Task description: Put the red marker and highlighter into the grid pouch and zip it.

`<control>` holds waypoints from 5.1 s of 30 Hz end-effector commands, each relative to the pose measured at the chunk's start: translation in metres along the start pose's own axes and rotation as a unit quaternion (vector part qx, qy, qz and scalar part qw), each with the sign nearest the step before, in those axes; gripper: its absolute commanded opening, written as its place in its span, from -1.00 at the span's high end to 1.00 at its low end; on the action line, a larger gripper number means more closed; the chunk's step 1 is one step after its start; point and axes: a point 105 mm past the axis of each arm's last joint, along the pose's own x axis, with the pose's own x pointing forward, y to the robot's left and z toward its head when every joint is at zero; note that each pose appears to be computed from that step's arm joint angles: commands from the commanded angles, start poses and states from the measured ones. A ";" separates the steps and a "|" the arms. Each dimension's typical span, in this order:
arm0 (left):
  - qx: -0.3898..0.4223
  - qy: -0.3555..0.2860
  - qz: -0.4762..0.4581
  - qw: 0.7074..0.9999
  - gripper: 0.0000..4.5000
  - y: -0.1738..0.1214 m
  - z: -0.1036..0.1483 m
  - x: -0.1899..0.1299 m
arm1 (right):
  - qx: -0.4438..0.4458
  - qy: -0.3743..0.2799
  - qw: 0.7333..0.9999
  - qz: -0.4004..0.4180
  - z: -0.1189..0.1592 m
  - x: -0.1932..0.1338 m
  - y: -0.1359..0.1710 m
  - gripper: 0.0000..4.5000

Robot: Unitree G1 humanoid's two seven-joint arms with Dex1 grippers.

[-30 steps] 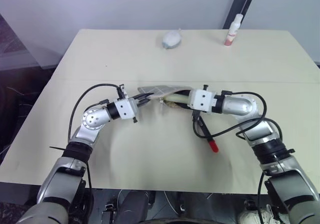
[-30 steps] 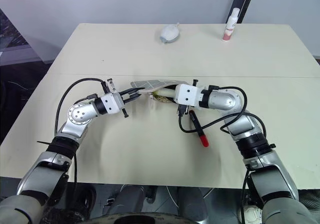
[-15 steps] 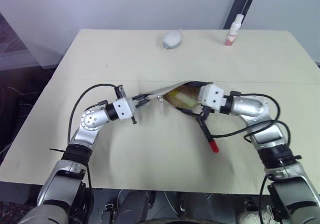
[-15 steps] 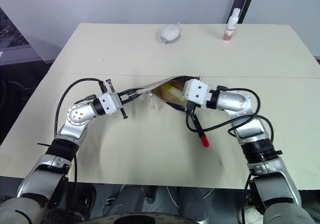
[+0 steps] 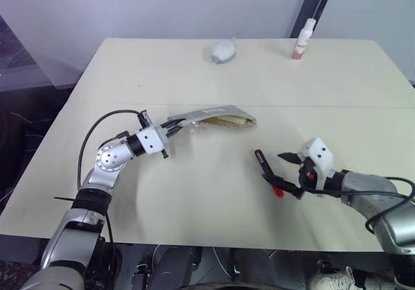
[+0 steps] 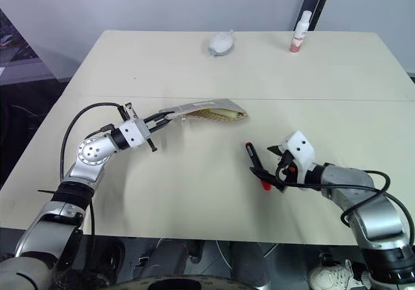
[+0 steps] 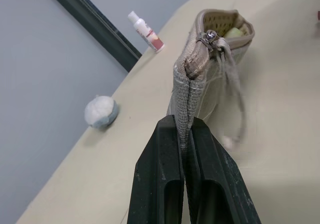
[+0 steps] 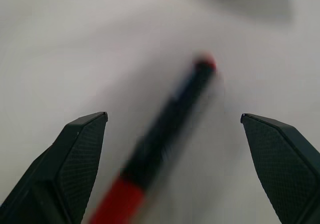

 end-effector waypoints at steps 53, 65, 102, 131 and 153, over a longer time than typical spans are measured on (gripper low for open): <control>0.013 -0.031 0.010 0.999 1.00 0.002 0.012 0.014 | -0.294 -0.128 0.943 0.086 0.085 0.035 0.023 0.85; 0.014 -0.039 0.004 0.999 1.00 0.000 0.018 0.016 | -0.326 -0.106 0.939 0.022 0.088 0.045 -0.004 0.85; -0.025 -0.069 -0.046 0.996 1.00 -0.016 0.028 0.025 | -0.505 -0.188 0.839 0.079 0.124 0.111 0.042 0.85; -0.006 -0.039 -0.048 0.998 1.00 -0.026 0.021 0.036 | -0.018 -0.127 0.977 0.173 0.057 0.060 0.065 -0.98; 0.017 -0.036 -0.042 0.998 1.00 -0.023 0.023 0.032 | 0.127 -0.185 0.963 0.152 0.087 0.119 0.074 0.80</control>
